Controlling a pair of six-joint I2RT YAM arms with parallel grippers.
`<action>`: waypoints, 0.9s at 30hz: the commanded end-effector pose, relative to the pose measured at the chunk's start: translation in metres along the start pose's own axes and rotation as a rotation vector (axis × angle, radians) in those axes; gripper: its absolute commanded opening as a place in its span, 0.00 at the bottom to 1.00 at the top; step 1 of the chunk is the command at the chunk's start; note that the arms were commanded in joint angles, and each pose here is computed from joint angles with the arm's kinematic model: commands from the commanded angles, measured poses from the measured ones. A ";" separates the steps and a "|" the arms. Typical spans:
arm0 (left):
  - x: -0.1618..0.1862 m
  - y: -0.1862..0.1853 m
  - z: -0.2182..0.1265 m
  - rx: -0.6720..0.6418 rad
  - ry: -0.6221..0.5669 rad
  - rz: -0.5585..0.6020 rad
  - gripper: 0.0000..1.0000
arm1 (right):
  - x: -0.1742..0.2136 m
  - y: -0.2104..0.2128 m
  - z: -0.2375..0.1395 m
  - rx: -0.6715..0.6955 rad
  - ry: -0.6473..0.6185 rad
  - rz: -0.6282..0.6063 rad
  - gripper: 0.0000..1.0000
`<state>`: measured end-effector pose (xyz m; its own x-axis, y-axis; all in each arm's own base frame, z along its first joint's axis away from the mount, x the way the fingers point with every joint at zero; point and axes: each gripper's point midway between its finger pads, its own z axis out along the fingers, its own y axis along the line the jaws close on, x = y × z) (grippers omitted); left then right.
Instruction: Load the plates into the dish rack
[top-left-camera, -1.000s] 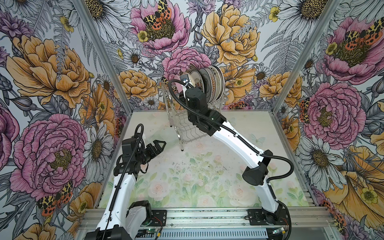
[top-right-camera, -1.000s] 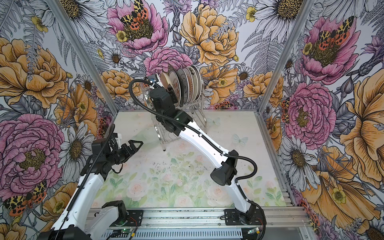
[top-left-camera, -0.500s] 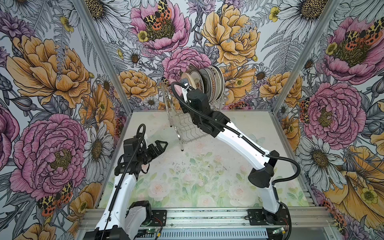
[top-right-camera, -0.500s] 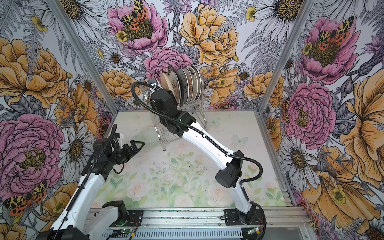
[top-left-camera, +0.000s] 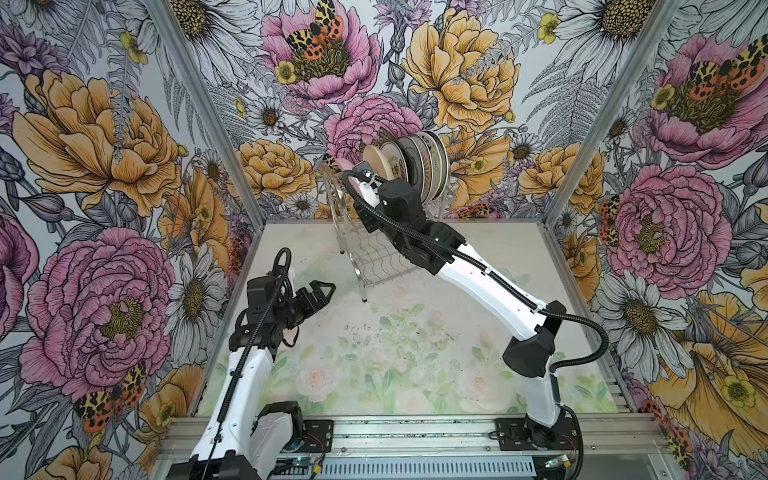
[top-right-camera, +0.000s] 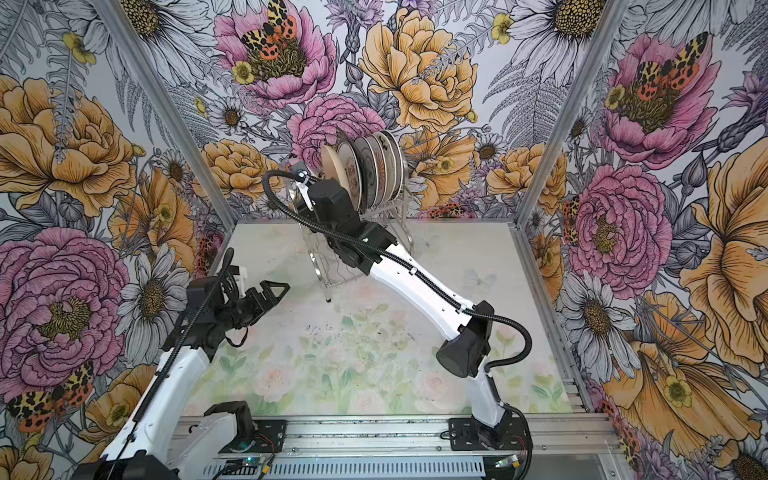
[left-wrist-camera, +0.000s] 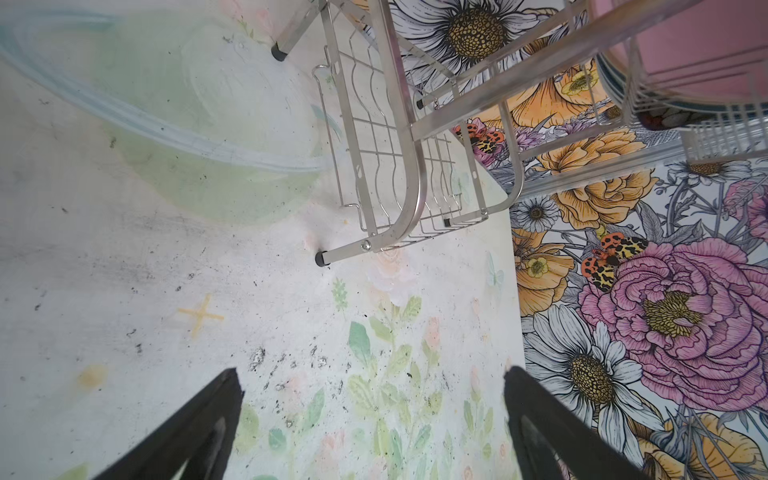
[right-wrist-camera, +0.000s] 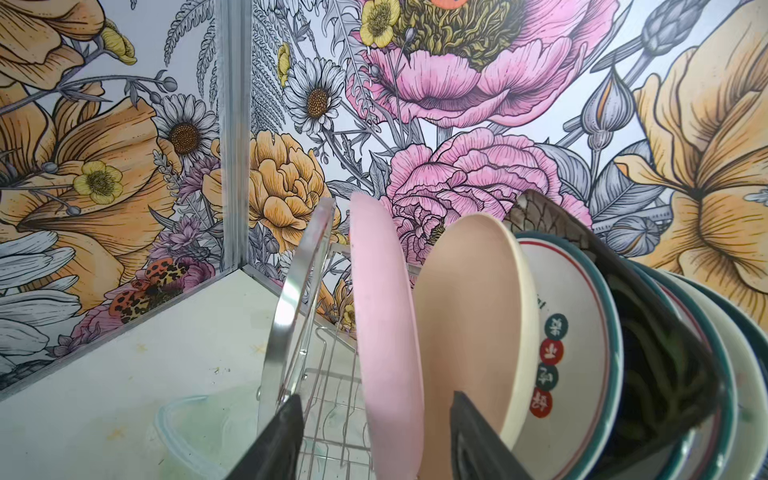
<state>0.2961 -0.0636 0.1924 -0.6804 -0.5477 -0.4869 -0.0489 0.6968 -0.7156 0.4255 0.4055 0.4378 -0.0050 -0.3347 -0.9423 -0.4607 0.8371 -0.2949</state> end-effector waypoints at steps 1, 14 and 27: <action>-0.006 -0.008 -0.001 0.017 -0.016 0.015 0.99 | 0.007 0.004 0.015 -0.027 0.000 -0.032 0.56; -0.005 -0.006 -0.001 0.011 -0.018 0.011 0.98 | 0.031 0.013 0.048 -0.036 0.032 -0.063 0.44; -0.003 -0.001 0.002 -0.004 -0.012 0.004 0.98 | 0.030 0.011 0.044 -0.025 0.035 -0.079 0.06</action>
<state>0.2962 -0.0635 0.1923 -0.6802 -0.5482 -0.4866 -0.0499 0.6969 -0.7154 0.4800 0.3939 0.4048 -0.0247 -0.4121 -0.9108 -0.3709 0.8498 -0.3745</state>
